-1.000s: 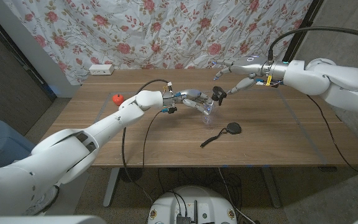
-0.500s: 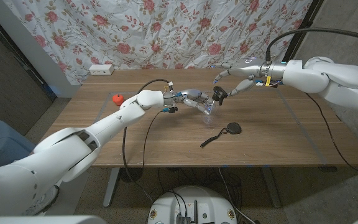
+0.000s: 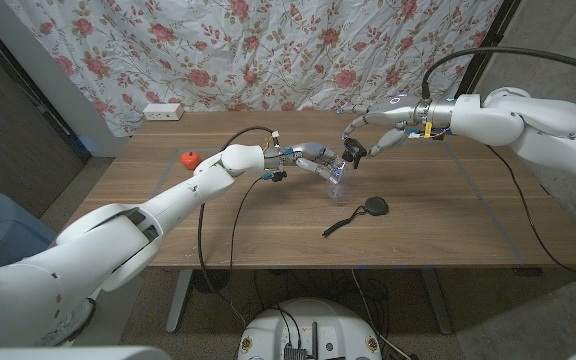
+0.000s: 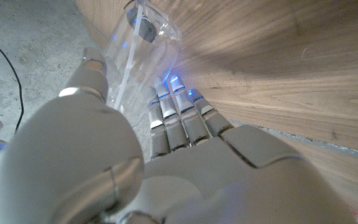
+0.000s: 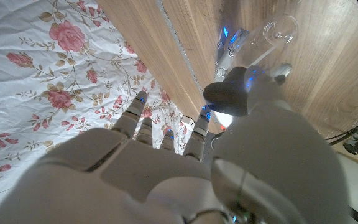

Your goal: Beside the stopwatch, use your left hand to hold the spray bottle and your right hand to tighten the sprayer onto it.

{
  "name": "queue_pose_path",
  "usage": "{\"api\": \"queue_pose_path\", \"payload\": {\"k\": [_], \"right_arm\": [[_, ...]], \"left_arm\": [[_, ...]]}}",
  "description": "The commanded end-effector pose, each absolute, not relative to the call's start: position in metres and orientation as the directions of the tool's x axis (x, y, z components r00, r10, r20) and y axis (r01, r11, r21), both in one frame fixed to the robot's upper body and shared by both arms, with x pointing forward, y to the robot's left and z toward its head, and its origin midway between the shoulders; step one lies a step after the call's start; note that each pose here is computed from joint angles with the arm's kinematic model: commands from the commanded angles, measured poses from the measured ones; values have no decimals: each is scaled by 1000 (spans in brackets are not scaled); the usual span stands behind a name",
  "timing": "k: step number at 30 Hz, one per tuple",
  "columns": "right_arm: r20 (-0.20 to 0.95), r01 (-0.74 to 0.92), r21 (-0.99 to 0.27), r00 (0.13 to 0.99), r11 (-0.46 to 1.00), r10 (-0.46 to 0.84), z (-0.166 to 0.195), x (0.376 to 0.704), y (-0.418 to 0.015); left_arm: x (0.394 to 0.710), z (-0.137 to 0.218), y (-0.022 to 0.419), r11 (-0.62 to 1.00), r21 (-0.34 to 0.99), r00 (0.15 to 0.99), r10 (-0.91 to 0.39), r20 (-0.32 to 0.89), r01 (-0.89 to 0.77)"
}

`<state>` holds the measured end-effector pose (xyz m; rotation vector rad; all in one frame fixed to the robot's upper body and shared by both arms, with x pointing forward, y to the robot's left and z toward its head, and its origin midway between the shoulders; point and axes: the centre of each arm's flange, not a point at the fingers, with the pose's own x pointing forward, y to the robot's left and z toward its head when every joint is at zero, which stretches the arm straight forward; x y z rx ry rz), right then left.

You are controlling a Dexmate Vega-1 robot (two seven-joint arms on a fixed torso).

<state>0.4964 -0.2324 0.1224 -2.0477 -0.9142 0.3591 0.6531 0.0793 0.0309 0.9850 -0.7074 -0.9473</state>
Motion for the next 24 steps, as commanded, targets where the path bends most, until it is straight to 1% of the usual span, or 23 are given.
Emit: {"api": "queue_pose_path", "payload": {"k": [1, 9, 24], "right_arm": [[37, 448, -793, 711, -412, 703, 129, 499, -225], [10, 412, -803, 732, -431, 681, 133, 496, -225], [-12, 390, -817, 725, -425, 689, 133, 491, -222]], "left_arm": [[649, 29, 78, 228, 922, 428, -900, 78, 312], [644, 28, 78, 226, 926, 429, -900, 80, 302], [643, 25, 76, 218, 928, 428, -901, 72, 301]]}}
